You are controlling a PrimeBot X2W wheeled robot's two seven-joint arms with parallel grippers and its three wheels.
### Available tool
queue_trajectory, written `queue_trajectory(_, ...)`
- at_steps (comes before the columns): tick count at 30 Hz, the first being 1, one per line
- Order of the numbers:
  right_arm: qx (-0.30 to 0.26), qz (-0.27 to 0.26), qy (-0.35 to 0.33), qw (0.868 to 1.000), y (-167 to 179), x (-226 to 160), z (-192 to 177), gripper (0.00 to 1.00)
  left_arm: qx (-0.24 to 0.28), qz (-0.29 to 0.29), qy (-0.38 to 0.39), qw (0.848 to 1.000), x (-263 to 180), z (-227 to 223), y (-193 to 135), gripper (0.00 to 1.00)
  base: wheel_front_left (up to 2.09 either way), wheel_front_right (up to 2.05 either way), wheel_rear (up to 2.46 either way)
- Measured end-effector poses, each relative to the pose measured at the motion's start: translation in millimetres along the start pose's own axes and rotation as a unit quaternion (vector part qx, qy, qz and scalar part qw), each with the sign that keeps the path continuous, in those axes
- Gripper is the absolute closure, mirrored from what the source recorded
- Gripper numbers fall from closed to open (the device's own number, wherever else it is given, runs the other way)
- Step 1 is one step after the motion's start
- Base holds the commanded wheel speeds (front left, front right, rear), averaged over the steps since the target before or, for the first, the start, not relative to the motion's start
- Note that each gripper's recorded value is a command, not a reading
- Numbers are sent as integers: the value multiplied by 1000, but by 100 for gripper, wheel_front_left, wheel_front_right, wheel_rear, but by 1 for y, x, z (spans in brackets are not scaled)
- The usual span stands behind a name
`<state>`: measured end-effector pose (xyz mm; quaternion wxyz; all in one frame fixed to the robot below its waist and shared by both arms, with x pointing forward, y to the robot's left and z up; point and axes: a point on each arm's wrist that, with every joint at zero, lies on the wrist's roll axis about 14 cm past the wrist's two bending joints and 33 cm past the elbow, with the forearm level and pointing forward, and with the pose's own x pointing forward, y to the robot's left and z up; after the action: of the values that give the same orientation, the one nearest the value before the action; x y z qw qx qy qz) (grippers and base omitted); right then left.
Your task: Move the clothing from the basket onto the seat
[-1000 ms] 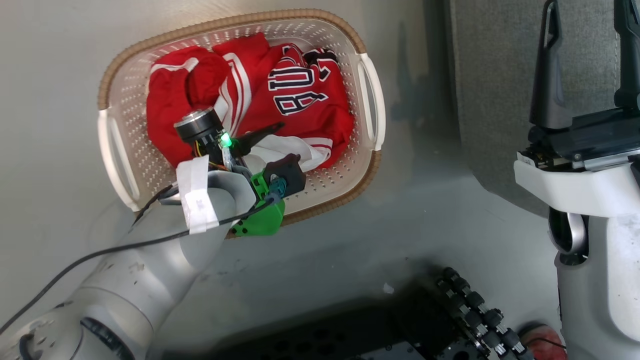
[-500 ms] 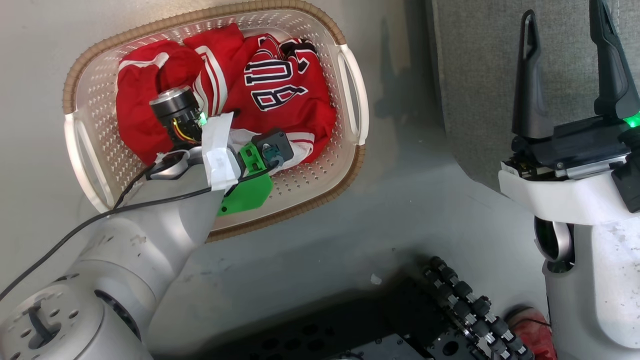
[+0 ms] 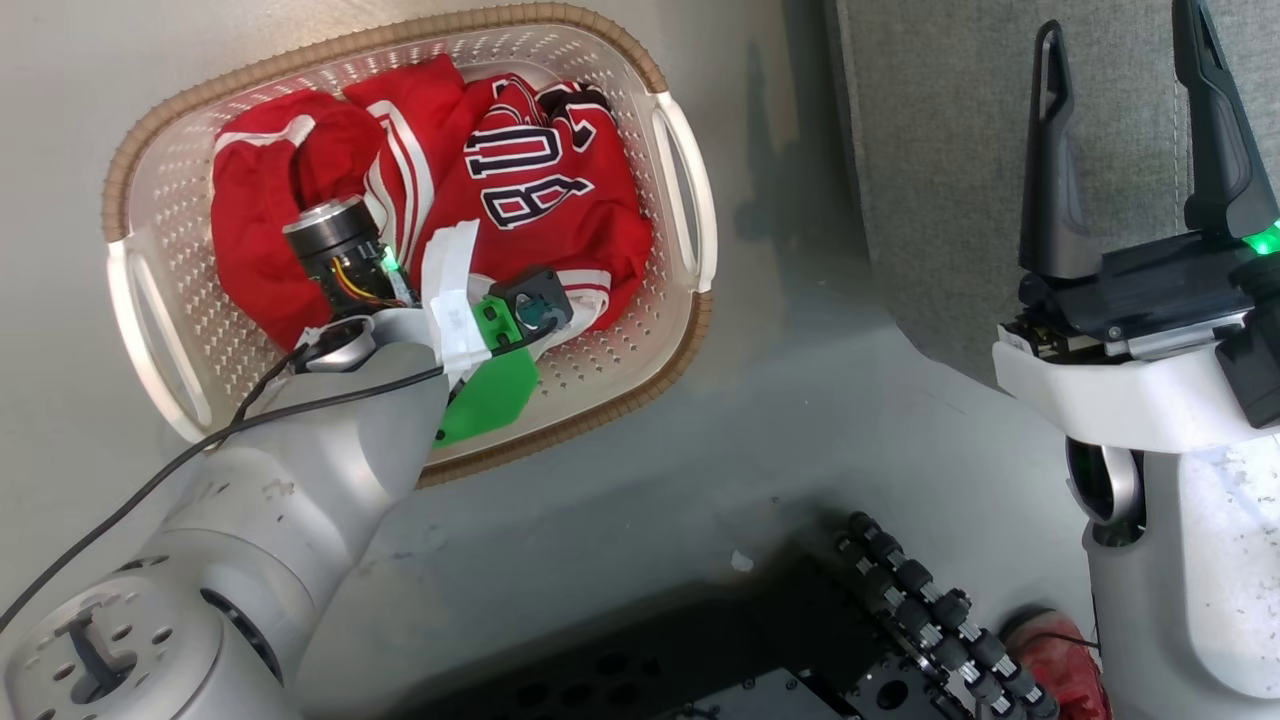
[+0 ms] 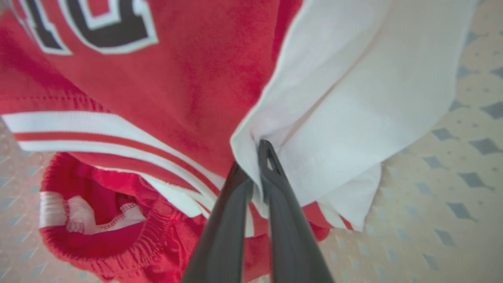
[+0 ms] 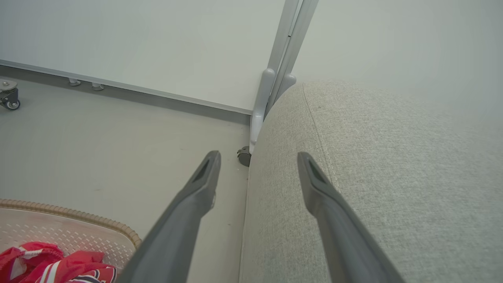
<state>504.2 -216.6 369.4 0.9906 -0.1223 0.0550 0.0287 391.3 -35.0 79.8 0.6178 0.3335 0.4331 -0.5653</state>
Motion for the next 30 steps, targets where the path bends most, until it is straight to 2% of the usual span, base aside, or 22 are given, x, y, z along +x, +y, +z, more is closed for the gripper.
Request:
queue_trajectory(8,11,-13,-6,1000,-7,-4,9,0,-17,27,-74,997,-24,31,16,100,0,0,0)
queue_trajectory(14,36,-13,-20,999,-4,-11,27,0,-108,47,-161,980,-57,53,7,100,0,0,0)
queue_trajectory(19,52,-11,-27,998,-2,-27,44,0,-153,74,-199,965,-88,57,-4,100,0,0,0)
queue_trajectory(26,109,-11,-37,993,5,-61,67,0,-232,119,-255,931,-140,72,-22,100,0,0,0)
queue_trajectory(30,132,-17,-37,990,4,-85,74,0,-257,164,-307,902,-180,96,-15,100,0,0,0)
